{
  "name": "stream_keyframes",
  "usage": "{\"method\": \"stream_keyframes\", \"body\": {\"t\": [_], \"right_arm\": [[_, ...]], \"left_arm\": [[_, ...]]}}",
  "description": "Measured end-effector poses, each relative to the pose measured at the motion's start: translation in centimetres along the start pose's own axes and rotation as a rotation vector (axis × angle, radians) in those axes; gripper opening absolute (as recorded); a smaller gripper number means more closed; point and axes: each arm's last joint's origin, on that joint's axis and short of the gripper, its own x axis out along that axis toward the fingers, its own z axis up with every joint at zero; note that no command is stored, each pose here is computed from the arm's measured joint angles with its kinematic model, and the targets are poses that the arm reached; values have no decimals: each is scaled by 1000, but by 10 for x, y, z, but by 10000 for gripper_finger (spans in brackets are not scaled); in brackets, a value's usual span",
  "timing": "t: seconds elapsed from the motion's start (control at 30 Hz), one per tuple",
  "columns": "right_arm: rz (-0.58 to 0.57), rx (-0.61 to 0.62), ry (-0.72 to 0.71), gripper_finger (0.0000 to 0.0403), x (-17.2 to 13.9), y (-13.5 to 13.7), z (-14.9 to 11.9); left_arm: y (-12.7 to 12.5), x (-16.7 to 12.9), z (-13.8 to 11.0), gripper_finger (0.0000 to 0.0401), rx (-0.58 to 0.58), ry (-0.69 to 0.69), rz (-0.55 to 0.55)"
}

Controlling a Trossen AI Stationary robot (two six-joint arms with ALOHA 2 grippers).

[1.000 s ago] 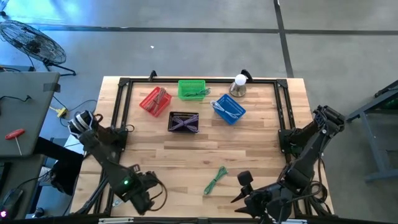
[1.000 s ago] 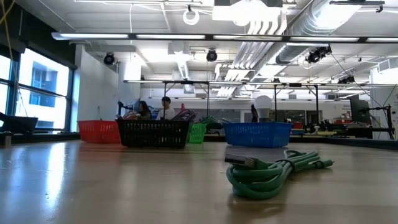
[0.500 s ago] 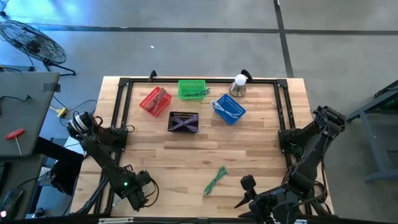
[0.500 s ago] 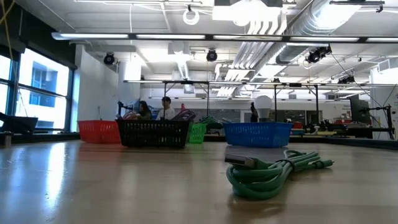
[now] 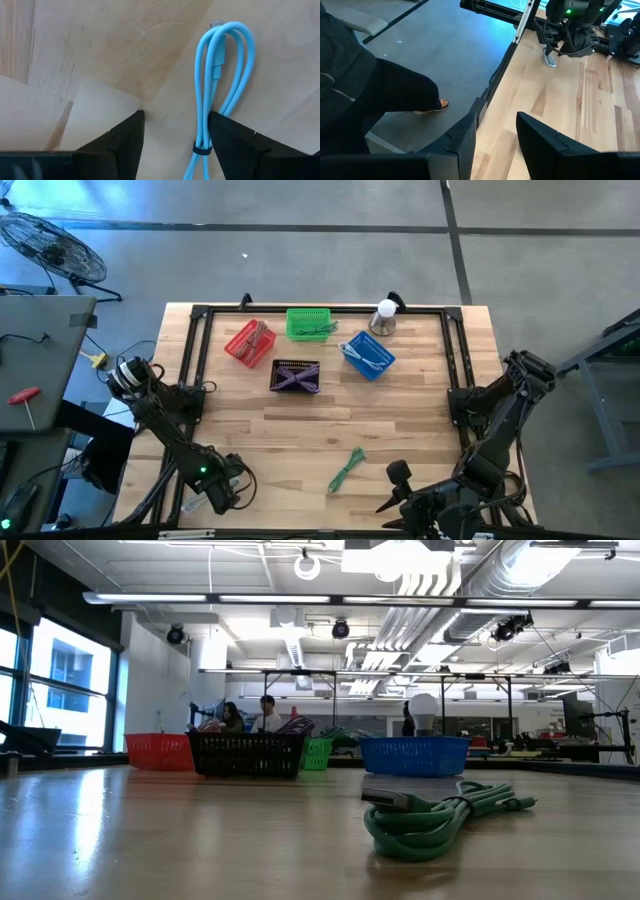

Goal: Pick & Place USB Port
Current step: Put the blue usb cable into the blue bin

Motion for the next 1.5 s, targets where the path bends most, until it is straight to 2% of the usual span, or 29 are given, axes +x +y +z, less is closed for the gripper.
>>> {"method": "stream_keyframes", "body": {"t": [0.13,0.2,0.3,0.4,0.43,0.67,0.83,0.93,1.03,1.2,1.27,1.37,1.5], "right_arm": [[0,4,0,133,0,0,0],[0,5,0,133,0,0,0],[0,7,0,133,0,0,0],[0,9,0,133,0,0,0],[0,9,0,133,0,0,0],[0,7,0,133,0,0,0],[-9,0,-2,133,0,0,0],[-16,-4,-7,133,0,-1,0],[-13,-11,-26,133,0,0,2],[9,-51,-91,133,-2,4,8],[20,-79,-109,133,-3,7,10],[23,-128,-137,133,-5,11,12],[8,-196,-168,133,-8,16,13]], "left_arm": [[0,0,0,207,1,-11,2],[0,0,0,191,-8,-11,6],[1,1,0,132,-11,-11,12],[0,1,0,35,1,-7,0],[-1,1,0,19,9,-7,-5],[-12,-8,3,5,62,-56,-29],[-26,-39,13,2,140,-138,1],[-33,-65,21,2,193,-252,50],[-39,-95,32,1,273,-442,131],[-44,-147,61,1,357,-796,291],[-44,-166,75,1,401,-885,359],[-40,-190,102,0,471,-935,410],[-24,-214,148,0,556,-923,417]]}}
